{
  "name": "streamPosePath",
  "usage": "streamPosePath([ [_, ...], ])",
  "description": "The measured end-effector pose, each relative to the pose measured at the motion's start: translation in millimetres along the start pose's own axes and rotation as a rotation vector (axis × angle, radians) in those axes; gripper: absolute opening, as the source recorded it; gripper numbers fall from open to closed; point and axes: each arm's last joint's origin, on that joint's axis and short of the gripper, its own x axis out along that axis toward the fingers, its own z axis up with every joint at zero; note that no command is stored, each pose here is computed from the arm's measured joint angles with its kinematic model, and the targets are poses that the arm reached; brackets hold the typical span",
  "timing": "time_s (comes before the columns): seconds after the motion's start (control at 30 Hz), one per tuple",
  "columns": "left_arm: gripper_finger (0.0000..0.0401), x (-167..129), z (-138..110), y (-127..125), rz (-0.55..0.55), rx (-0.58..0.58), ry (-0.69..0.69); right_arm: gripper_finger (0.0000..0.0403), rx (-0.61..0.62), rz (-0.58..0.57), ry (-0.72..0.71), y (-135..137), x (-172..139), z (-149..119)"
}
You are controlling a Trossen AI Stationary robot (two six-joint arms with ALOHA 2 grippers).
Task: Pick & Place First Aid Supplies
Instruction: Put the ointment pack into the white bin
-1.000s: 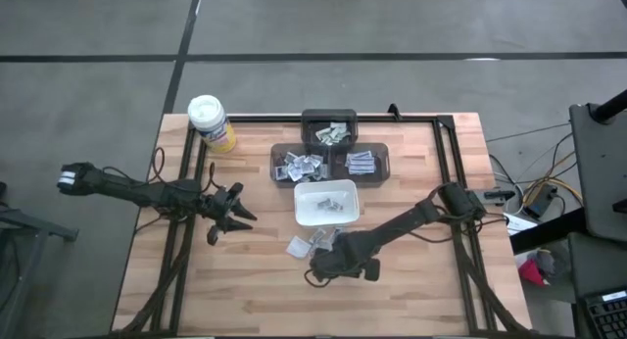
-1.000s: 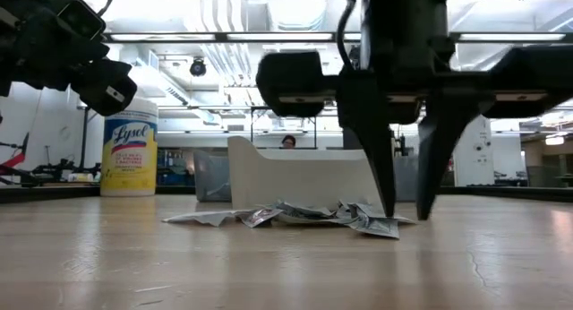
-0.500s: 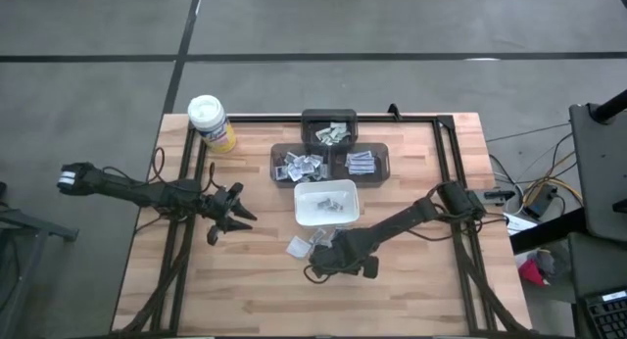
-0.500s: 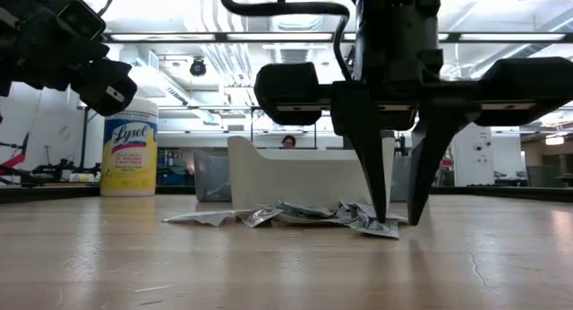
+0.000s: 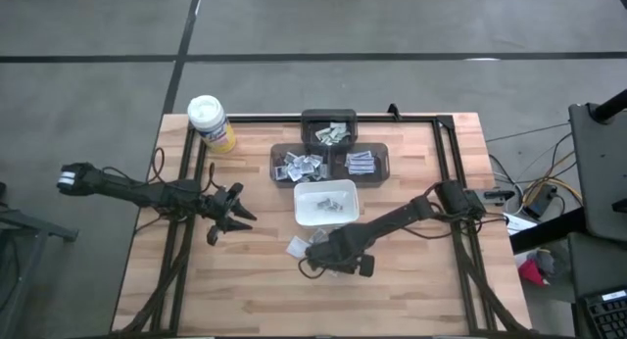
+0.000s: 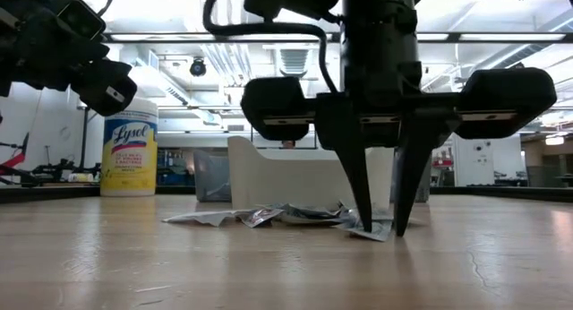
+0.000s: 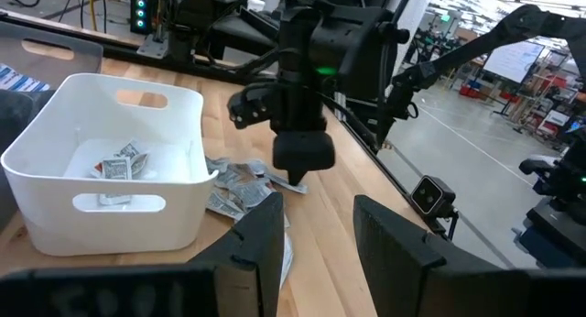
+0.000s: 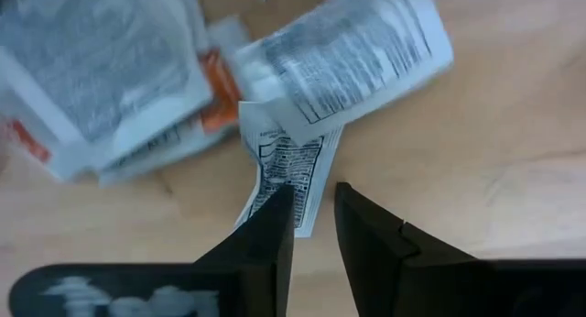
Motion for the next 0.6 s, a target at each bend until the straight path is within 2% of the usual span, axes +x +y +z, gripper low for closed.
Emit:
streamPosePath([
  [0.3,0.0126,0,0,0,0.0,0.0,0.0,0.0079,-0.046,-0.008,0.024,-11,-4,-15],
  [0.6,0.0126,0,0,0,0.0,0.001,0.0,0.0057,-0.106,-0.108,0.073,-34,0,-36],
])
